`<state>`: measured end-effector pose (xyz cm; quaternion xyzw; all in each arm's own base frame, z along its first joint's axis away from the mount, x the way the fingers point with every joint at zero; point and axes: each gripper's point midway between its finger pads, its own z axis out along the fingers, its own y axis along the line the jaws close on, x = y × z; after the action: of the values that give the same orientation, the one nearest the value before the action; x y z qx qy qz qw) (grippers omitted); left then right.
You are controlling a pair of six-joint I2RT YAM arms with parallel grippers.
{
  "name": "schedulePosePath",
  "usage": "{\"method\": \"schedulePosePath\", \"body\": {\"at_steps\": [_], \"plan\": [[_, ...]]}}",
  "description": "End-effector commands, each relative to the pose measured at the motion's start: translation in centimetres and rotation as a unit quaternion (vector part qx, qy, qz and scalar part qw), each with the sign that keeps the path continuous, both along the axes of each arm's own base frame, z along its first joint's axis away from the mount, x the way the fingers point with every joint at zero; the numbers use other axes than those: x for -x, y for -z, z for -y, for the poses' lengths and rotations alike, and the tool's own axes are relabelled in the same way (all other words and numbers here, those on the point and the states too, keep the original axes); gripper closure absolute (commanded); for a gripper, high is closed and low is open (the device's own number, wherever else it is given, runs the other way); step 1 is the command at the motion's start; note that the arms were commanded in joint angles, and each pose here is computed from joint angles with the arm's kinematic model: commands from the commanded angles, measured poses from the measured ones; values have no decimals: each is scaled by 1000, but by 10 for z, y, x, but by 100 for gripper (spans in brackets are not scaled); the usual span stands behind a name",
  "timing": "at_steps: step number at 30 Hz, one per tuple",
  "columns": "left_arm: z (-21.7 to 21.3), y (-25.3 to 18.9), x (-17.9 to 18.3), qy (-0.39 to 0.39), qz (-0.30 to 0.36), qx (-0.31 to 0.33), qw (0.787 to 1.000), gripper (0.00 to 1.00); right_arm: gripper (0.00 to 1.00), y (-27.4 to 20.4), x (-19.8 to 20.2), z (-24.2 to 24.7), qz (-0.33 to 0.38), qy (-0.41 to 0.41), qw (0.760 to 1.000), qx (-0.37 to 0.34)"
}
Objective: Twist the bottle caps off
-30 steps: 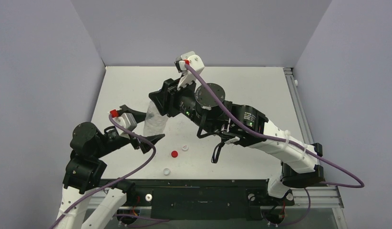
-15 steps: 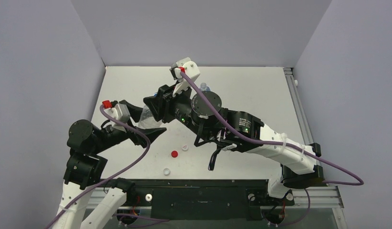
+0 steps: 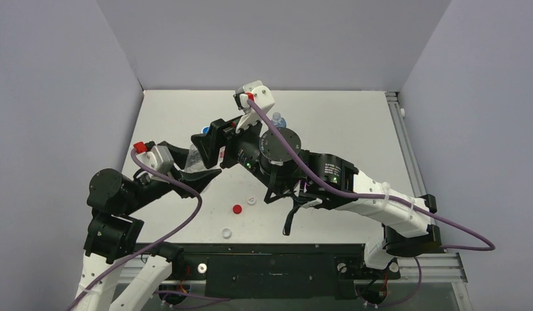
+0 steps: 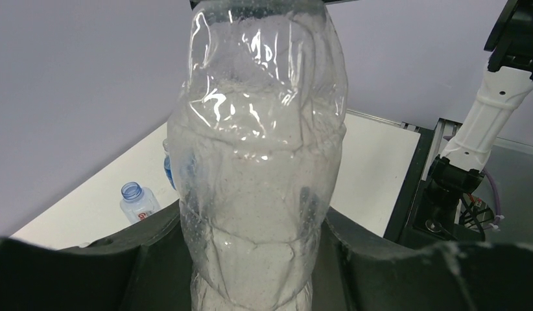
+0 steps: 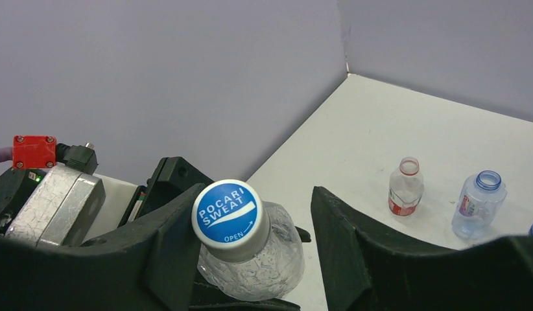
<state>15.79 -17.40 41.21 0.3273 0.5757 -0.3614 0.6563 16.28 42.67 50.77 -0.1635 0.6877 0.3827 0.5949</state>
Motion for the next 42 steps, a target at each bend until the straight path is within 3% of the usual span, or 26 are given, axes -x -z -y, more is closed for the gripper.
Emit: {"method": "schedulePosePath", "body": {"at_steps": [1, 8, 15, 20, 24, 27, 29, 30, 35, 42], "plan": [[-5, -11, -5, -20, 20, 5, 1000, 74, 48, -34, 0, 28, 3, 18, 999, -38], [-2, -2, -5, -13, 1, -1, 1000, 77, 57, -46, 11, 21, 14, -24, 998, -57], [-1, -2, -5, -9, -1, -1, 1000, 77, 58, -45, 6, 20, 8, -26, 998, -61], [0, -1, -4, -3, -5, -1, 1000, 78, 52, -42, 4, 12, 9, -26, 998, -56], [2, 2, -1, 7, -10, -2, 1000, 79, 66, -41, 0, 10, 14, -18, 999, -49], [3, 2, 2, 13, -13, -2, 1000, 80, 82, -41, -1, 10, 19, -15, 999, -46], [3, 1, 4, 16, -14, 0, 1000, 80, 86, -41, 0, 9, 22, -21, 999, -43], [4, 0, 4, 17, -14, 1, 1000, 80, 86, -43, 2, 8, 24, -28, 998, -43], [4, -2, 4, 19, -14, 3, 1000, 81, 60, -36, 4, 0, 21, -41, 999, -25], [4, -2, 5, 20, -15, 3, 1000, 81, 62, -31, 2, -5, 17, -45, 999, -20]]}}
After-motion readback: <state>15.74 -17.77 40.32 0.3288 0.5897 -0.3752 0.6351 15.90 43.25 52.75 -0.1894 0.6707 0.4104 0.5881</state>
